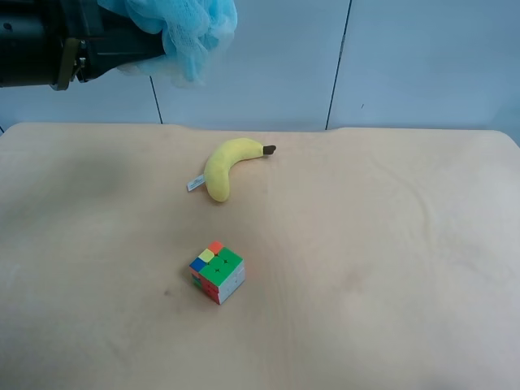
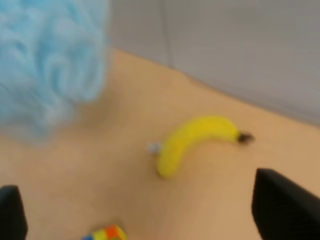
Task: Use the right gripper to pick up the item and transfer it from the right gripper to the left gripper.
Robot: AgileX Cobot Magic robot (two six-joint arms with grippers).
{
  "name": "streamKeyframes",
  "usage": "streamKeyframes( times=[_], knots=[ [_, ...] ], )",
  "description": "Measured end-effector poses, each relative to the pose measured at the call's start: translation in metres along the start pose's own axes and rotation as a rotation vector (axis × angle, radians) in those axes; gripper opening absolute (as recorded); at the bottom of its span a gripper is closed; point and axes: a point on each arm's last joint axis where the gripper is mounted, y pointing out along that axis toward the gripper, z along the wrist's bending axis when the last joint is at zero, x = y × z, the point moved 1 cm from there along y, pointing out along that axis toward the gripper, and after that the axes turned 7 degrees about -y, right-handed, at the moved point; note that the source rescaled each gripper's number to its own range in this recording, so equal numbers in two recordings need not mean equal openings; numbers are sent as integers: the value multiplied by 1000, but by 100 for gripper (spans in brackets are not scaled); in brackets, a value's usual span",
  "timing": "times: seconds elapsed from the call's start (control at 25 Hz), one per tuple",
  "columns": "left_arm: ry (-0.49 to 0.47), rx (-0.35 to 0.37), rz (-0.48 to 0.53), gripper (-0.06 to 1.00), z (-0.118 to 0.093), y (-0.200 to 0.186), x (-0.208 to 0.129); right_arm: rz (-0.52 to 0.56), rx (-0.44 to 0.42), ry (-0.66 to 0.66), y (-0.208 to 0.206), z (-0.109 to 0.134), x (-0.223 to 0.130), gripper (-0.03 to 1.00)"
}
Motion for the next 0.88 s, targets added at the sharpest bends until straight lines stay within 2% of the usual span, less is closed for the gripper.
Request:
streamKeyframes(
  times=[0.24, 0.36, 0.88],
  knots=[
    [0, 1, 0, 0, 0, 0, 0, 174, -129, 4, -20, -10, -21, 85],
    [-1, 1, 0, 0, 0, 0, 0, 219, -160, 11, -30, -11, -27, 85],
    [-1, 1, 0, 0, 0, 0, 0, 279, -201, 35, -88, -4, -52, 85]
  ],
)
